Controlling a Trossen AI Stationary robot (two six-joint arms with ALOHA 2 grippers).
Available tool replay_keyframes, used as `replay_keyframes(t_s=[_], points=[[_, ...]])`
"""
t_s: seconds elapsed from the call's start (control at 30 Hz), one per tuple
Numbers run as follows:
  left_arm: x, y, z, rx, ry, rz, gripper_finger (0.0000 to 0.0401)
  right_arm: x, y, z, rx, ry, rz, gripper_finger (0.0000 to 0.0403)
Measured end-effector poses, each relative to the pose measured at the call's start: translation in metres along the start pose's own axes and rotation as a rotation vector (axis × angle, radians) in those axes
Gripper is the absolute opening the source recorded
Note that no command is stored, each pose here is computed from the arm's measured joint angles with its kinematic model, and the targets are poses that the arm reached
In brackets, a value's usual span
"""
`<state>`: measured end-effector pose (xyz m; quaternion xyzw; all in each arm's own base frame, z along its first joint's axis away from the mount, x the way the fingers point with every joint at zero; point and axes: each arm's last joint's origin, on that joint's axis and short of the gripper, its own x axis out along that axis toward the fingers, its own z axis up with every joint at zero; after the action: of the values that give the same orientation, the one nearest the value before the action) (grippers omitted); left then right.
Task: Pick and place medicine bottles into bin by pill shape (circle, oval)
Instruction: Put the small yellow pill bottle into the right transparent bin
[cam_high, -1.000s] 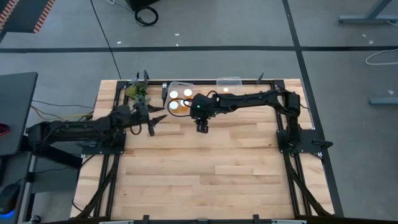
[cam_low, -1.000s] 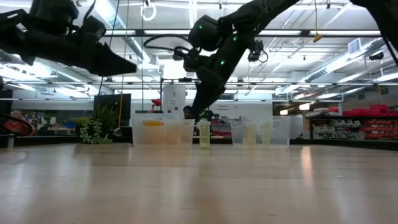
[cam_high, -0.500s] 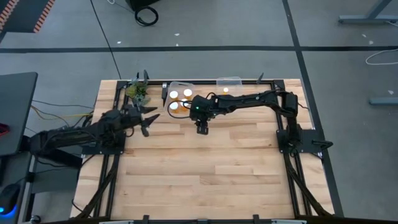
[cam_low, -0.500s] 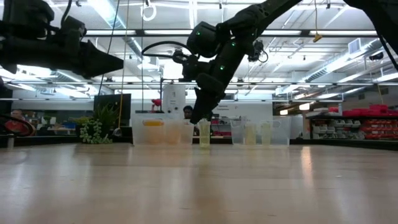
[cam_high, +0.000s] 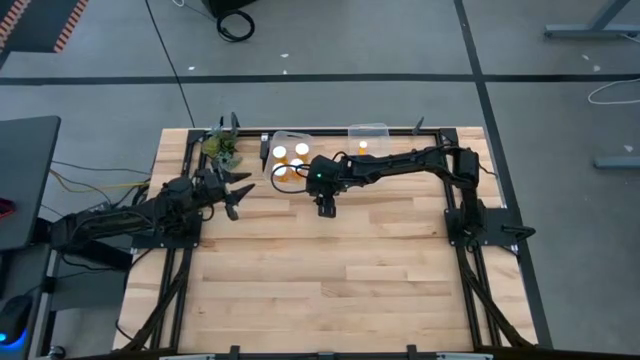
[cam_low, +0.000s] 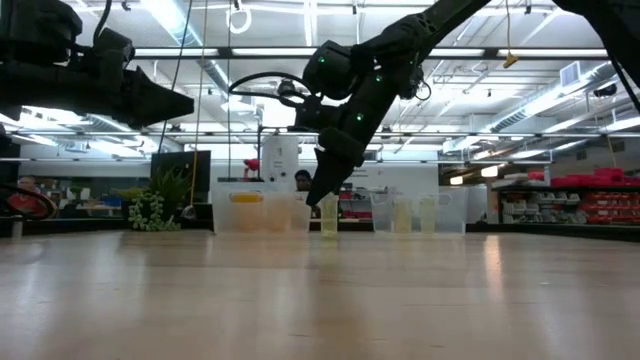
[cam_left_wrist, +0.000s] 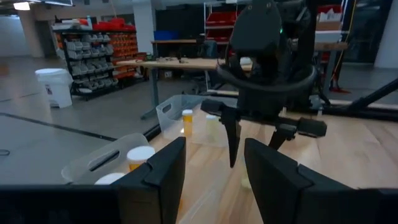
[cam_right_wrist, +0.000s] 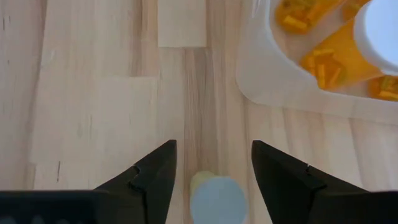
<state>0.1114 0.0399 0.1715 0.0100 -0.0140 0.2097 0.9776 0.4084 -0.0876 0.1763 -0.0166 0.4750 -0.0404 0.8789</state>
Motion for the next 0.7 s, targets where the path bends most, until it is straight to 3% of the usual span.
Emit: replay_keyframes(t_s=[0.47, 0.7], points=[[0.000, 0.000, -0.003, 0.025, 0.030, 0.007, 0.0172, 0.000, 0.000, 0.000, 0.008, -0.010, 0.003, 0.0230], [0.000, 0.000, -0.005, 0.027, 0.047, 0.007, 0.0172, 0.015, 0.004, -0.017, 0.005, -0.077, 0.019, 0.0230]])
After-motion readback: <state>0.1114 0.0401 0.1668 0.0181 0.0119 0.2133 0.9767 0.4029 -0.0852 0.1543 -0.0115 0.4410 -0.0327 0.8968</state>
